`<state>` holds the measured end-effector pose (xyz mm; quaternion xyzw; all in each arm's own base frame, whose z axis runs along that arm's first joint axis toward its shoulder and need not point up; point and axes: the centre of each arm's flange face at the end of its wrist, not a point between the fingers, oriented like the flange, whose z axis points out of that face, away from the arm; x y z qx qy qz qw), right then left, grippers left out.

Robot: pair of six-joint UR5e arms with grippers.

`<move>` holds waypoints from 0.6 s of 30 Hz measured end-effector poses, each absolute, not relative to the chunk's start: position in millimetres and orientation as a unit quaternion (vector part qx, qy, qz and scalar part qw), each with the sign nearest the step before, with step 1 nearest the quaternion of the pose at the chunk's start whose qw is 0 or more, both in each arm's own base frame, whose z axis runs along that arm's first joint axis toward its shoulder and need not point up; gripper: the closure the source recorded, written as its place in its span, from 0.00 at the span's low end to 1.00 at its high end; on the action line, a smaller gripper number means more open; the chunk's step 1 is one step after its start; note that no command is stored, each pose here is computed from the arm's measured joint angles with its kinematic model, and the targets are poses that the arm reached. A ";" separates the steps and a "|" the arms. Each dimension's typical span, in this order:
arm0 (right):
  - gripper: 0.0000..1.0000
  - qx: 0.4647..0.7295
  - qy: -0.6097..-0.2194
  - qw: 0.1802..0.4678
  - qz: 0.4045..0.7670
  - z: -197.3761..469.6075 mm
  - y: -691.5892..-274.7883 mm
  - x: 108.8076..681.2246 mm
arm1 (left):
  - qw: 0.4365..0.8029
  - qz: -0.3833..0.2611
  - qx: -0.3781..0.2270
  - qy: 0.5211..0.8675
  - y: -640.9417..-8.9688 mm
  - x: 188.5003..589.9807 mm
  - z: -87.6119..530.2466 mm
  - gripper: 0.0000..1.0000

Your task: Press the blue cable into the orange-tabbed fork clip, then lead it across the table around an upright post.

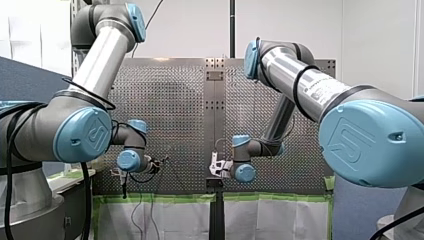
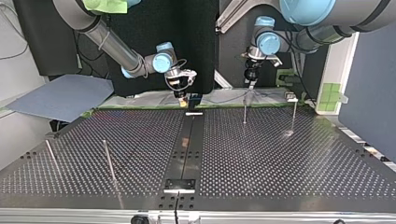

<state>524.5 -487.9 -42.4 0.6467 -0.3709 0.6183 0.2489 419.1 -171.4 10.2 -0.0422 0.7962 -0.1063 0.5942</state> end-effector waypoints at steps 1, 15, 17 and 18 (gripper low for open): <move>1.00 0.647 -0.371 0.249 0.618 -42.5 -488.0 524.4 | 0.594 -0.106 -0.041 0.796 -171.7 419.1 10.4 0.00; 1.00 0.650 -0.373 0.249 0.614 -51.1 -488.3 520.9 | 0.596 -0.093 0.005 0.798 -185.3 415.8 11.3 0.00; 1.00 0.650 -0.373 0.249 0.613 -51.1 -488.4 520.8 | 0.598 -0.094 0.012 0.796 -190.0 416.3 12.3 0.00; 1.00 0.650 -0.373 0.249 0.613 -51.2 -488.4 520.7 | 0.599 -0.094 0.016 0.795 -192.1 416.5 12.9 0.00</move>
